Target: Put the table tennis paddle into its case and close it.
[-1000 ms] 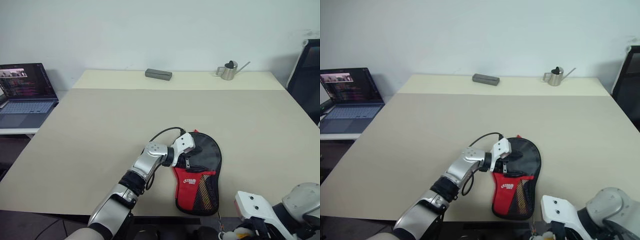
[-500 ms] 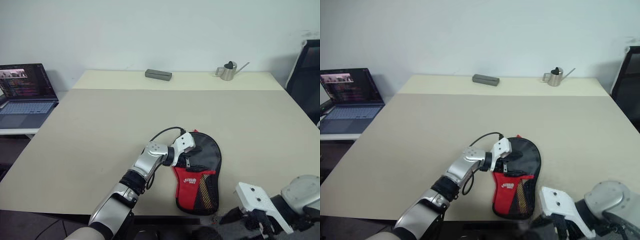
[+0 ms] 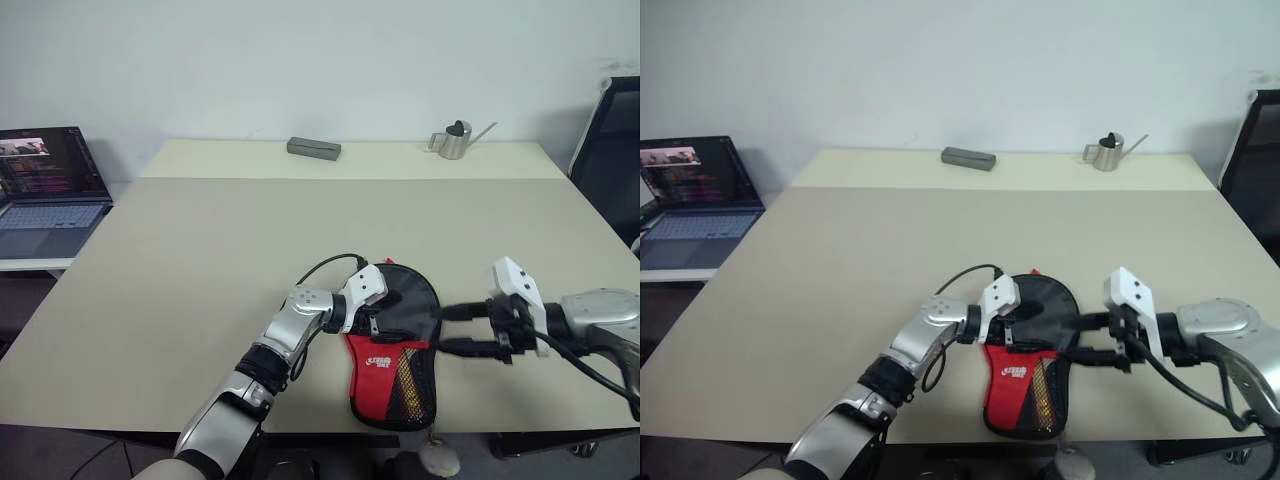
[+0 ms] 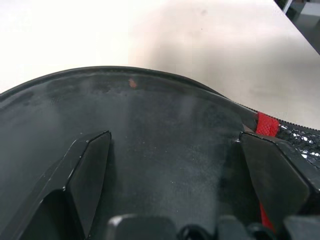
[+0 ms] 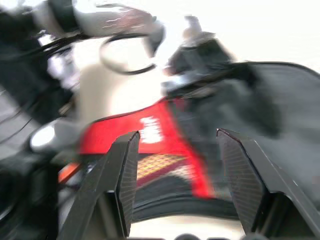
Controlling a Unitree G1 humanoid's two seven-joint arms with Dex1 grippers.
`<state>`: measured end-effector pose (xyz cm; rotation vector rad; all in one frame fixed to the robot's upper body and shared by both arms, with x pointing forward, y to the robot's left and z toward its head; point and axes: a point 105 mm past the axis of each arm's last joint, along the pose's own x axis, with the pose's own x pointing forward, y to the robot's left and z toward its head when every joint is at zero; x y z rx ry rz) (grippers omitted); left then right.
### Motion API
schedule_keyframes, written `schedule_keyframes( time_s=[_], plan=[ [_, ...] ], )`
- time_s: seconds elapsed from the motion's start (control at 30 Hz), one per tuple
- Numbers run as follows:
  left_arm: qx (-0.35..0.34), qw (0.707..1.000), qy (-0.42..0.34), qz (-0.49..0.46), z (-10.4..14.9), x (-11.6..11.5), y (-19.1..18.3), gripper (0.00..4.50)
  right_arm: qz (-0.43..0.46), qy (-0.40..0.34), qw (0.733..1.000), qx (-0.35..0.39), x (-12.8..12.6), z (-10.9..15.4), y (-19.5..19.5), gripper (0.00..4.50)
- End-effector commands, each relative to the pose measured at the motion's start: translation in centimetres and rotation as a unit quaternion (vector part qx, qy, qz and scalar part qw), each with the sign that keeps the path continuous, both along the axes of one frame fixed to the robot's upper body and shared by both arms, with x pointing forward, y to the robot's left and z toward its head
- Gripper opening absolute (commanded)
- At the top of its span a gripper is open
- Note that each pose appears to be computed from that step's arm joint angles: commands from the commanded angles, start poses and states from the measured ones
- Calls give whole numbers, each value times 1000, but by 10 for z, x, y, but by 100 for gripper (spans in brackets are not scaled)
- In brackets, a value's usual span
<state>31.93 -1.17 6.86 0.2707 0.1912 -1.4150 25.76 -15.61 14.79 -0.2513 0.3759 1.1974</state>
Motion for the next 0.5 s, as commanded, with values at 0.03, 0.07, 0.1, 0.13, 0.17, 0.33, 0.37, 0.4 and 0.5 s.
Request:
schedule_keyframes(
  time_s=[0.03, 0.07, 0.1, 0.13, 0.17, 0.33, 0.37, 0.4, 0.5],
  plan=[
    [9, 999, 37, 15, -7, -6, 19, 450, -23, -31, 999, 28, 19, 13, -2, 268],
    [-5, 999, 29, 14, 4, -8, 22, 450, -36, -41, 998, 39, 27, 15, -3, 268],
    [-16, 1000, 22, 11, 14, -9, 25, 450, -43, -47, 997, 47, 33, 16, -3, 268],
    [-29, 999, 17, 11, 24, -11, 29, 450, -50, -54, 996, 54, 38, 16, -3, 268],
    [-41, 999, 13, 12, 33, -13, 33, 450, -56, -60, 995, 58, 43, 16, -3, 268],
    [-97, 994, 6, 49, 72, -18, 76, 450, -55, -81, 993, 65, 57, 12, -1, 268],
    [-101, 993, 1, 67, 78, -18, 89, 450, -56, -86, 992, 68, 60, 12, 0, 268],
    [-103, 991, -3, 82, 82, -18, 99, 450, -55, -88, 992, 69, 63, 11, 0, 268],
    [-103, 987, -15, 123, 88, -16, 123, 450, -60, -90, 991, 78, 71, 9, -1, 268]
  ],
)
